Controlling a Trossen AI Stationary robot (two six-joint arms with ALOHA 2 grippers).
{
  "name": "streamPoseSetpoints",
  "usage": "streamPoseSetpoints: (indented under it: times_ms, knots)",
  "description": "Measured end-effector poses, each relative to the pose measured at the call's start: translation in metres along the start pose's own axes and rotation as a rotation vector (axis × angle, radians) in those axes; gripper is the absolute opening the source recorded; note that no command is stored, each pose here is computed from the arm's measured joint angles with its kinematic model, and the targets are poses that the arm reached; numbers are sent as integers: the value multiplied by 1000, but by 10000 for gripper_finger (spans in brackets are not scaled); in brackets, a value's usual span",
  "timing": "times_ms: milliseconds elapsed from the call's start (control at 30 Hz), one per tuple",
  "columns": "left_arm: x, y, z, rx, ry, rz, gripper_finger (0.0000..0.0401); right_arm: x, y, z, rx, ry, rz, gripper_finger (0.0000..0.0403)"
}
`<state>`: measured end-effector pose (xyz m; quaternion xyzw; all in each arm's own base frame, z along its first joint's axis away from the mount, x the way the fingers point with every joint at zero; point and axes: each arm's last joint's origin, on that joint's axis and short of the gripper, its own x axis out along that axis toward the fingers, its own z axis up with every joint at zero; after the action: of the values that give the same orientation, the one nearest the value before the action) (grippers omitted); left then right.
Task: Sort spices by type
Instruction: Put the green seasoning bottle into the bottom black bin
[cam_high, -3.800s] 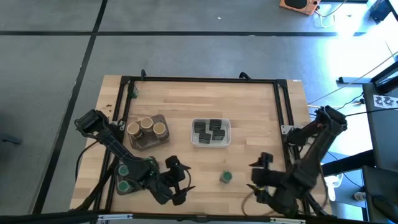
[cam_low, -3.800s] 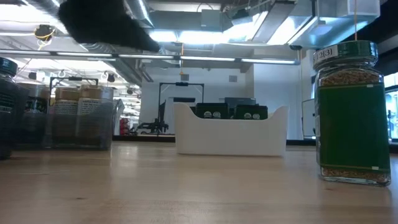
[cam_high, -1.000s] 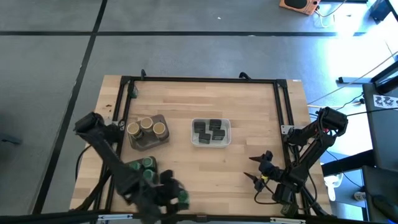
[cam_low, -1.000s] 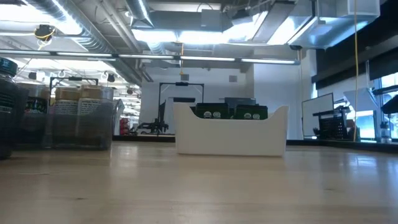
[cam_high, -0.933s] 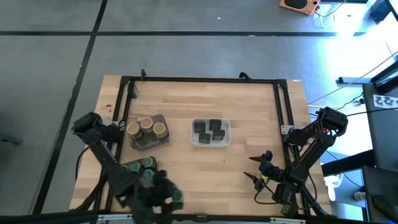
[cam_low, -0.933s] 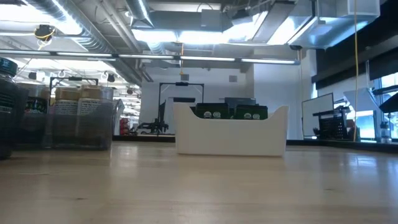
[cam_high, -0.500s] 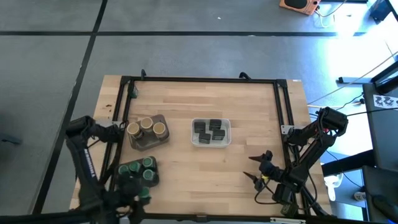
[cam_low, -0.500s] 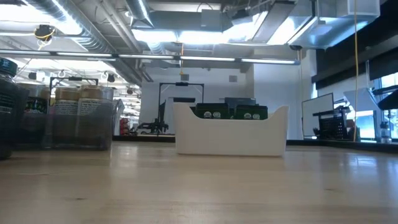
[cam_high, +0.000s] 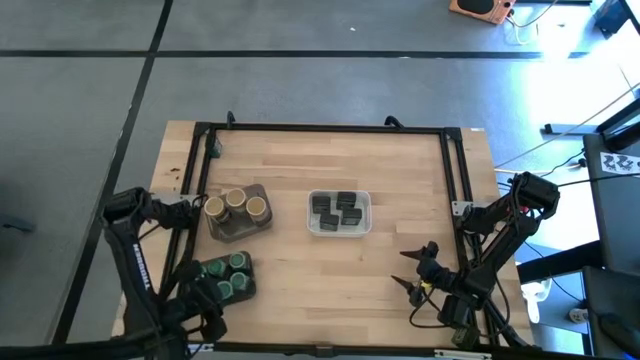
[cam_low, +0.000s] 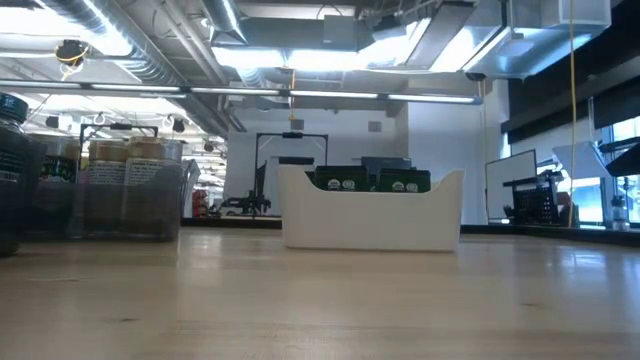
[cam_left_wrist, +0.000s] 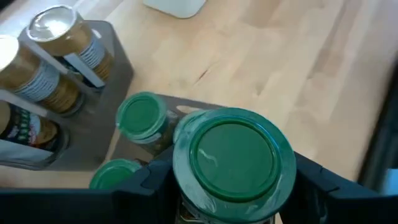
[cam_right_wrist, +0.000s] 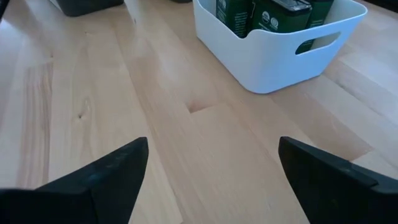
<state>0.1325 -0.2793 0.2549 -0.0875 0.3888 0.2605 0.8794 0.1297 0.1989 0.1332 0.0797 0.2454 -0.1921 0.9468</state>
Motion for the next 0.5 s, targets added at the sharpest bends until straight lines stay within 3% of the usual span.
streamPoseSetpoints:
  times_ms: [333,500]
  knots:
    - [28,1,-26,85,32,-14,189,0,0,0,-1,7,1,358]
    - [42,5,-39,50,66,-12,189,0,1,0,15,10,5,358]
